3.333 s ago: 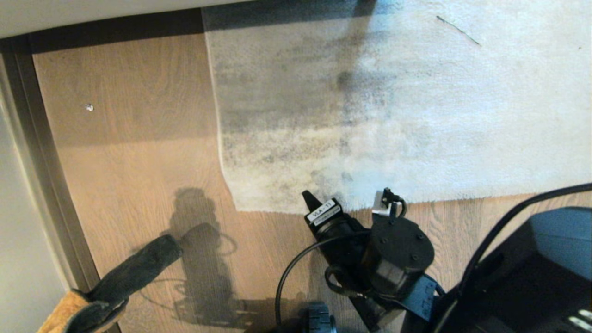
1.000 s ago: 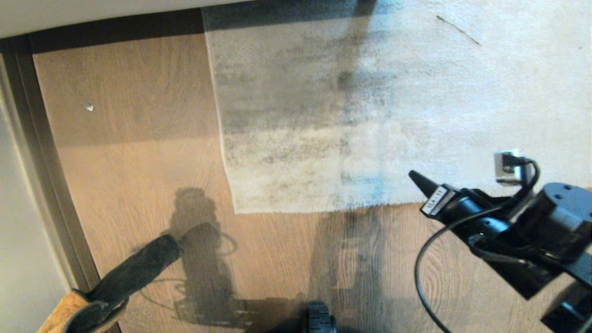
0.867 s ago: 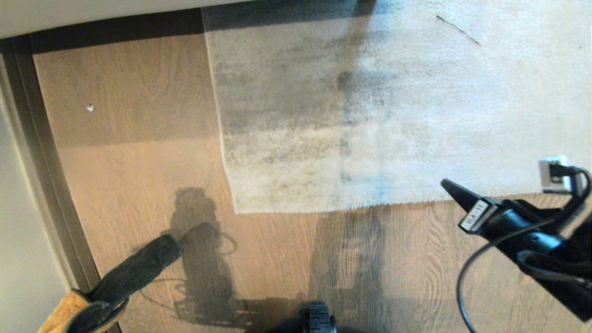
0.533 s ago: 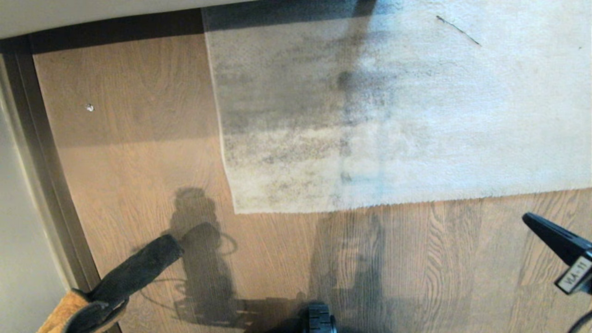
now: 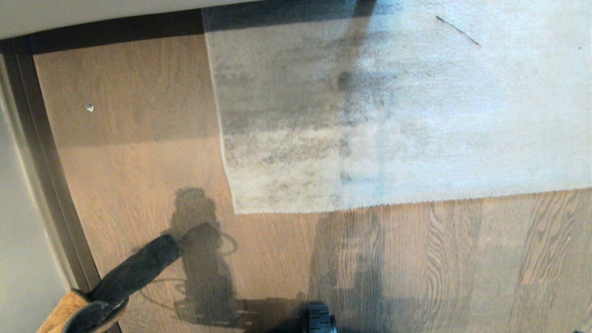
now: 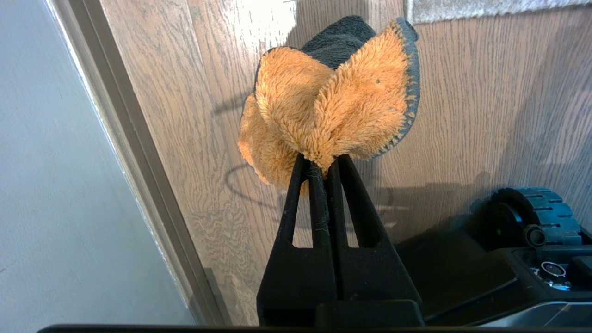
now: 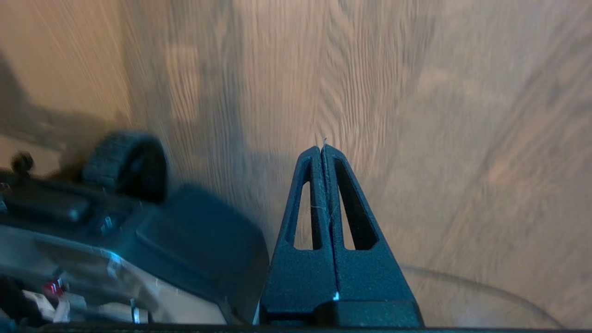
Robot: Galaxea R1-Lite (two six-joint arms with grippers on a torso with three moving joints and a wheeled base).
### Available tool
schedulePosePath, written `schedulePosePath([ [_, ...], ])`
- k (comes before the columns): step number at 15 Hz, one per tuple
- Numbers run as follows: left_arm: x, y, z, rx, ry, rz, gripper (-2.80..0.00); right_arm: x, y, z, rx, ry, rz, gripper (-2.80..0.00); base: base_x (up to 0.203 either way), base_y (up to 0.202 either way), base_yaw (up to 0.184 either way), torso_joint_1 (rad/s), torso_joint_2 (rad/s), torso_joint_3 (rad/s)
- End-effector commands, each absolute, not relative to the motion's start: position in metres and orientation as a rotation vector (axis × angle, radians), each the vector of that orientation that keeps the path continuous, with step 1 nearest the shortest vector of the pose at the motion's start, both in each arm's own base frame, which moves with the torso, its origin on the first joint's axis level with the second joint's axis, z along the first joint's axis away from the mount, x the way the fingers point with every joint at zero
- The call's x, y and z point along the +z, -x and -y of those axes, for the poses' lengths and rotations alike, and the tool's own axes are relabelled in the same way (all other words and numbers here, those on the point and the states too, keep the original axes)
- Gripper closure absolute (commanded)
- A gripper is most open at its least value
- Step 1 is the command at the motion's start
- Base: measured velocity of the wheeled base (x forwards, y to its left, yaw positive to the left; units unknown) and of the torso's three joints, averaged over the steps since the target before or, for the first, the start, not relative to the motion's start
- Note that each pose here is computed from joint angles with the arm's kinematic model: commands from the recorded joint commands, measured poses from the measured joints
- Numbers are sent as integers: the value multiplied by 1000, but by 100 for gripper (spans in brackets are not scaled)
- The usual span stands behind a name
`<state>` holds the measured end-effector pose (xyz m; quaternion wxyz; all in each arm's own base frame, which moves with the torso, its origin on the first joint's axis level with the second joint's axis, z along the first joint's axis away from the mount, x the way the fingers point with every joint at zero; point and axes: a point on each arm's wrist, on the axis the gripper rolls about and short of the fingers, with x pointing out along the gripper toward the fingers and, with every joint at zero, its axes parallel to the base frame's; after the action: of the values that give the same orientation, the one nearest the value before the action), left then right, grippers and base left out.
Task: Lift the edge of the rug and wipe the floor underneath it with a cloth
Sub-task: Put down the rag
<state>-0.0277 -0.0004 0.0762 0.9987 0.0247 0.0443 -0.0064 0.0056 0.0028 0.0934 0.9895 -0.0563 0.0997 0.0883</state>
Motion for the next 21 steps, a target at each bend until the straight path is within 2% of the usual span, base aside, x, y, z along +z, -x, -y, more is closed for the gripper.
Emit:
schedulePosePath([
  [1,76,28,0,-13,-50,-89,0,90,5,-2,156,117,-137,0,0,0,0,0,0,0],
  [12,76,28,0,-13,-51,-89,0,88,24,-2,105,129,129,0,0,0,0,0,0,0],
  [21,76,28,0,-13,-50,-89,0,88,24,-2,104,127,127,0,0,0,0,0,0,0],
])
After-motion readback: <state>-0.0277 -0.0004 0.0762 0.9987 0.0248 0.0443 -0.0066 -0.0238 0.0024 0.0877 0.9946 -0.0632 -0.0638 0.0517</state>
